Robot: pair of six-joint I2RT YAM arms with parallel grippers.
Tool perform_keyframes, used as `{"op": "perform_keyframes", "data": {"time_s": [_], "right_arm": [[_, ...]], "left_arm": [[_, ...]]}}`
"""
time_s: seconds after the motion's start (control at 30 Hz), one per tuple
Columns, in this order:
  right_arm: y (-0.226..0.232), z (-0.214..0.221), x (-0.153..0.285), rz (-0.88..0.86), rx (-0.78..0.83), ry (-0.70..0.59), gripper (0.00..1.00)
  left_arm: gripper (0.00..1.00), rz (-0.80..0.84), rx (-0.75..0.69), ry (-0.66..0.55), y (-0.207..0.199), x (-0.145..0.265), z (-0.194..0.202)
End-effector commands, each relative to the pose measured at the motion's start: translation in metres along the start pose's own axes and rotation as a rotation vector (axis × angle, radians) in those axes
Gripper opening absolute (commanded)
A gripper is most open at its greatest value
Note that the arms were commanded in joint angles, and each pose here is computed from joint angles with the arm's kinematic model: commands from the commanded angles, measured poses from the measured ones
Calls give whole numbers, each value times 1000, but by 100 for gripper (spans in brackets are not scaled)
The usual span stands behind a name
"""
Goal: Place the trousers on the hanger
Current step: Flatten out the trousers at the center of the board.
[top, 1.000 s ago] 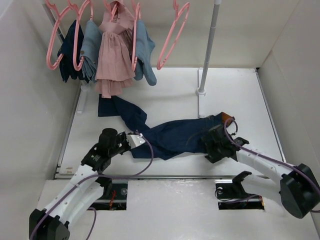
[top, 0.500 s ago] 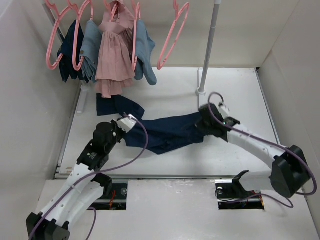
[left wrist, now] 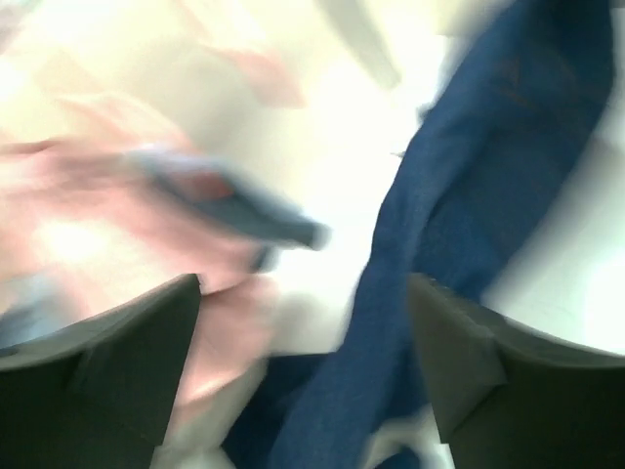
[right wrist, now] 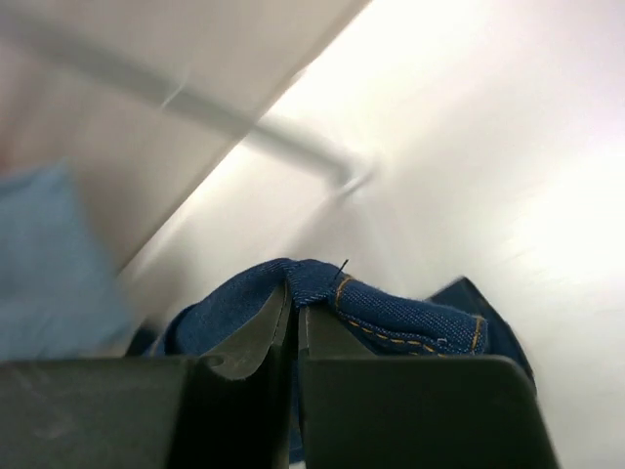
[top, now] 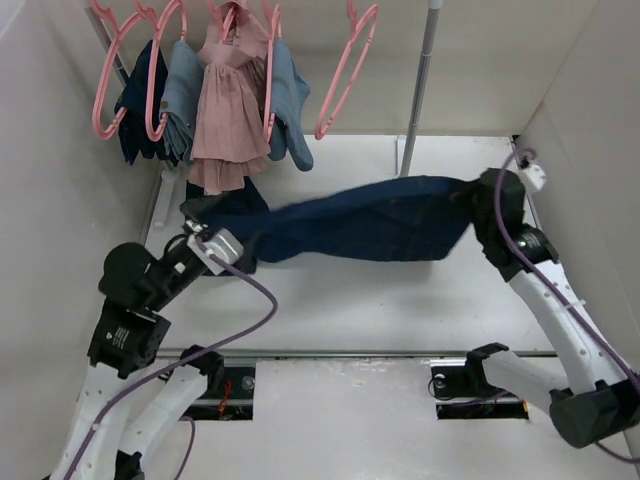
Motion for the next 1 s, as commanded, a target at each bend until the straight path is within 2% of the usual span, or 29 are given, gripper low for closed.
{"op": "perform_keyframes", "data": {"time_s": [0.0,0.03,0.1,0.2,0.3,0.33,0.37,0.47,0.6,0.63,0.7,0.8,0.83,0.93,0.97], "right_arm": [[-80,-49,12,269,18,-154,0],[-93,-63,25,299,52,-200,0],[-113,-90,40,378,95,-272,0],[-111,-98,47,366,143,-278,0],[-99,-88,36,283,158,-237,0],[-95,-75,27,239,169,-193,0],[-91,-73,25,217,160,-189,0],[-86,-64,18,167,151,-154,0],[-85,-62,16,158,151,-153,0],[-87,-60,17,162,153,-144,0],[-88,-61,17,171,153,-147,0],[-94,-56,15,198,158,-137,0],[-96,-51,14,203,161,-126,0],[-101,-46,10,221,175,-112,0],[-105,-45,6,236,176,-104,0]], "left_arm": [[88,535,195,216,-88,5,56],[89,554,216,267,-90,0,69],[89,475,227,375,-80,-8,100],[88,266,159,519,-51,-18,148],[84,237,73,686,-52,-14,209],[84,224,48,702,-52,-18,221],[84,246,42,768,-62,-8,247],[84,344,-27,865,-84,9,289],[84,309,-96,898,-83,13,314],[82,332,-113,917,-85,16,320],[82,483,-170,952,-98,32,326],[88,646,-198,1000,-113,58,332],[92,667,-203,1016,-117,65,339],[93,651,-212,1105,-117,80,358],[89,657,-209,1114,-117,78,360]]}}
Point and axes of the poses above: each gripper's point midway between its finger pads, its own x axis back along the fingers, its own y axis along the line the jaws close on, z = x × y, the point moved 2 cm from there along x, back along the fingers, and after that the axes turned 15 degrees about x, right-handed, at the moved point
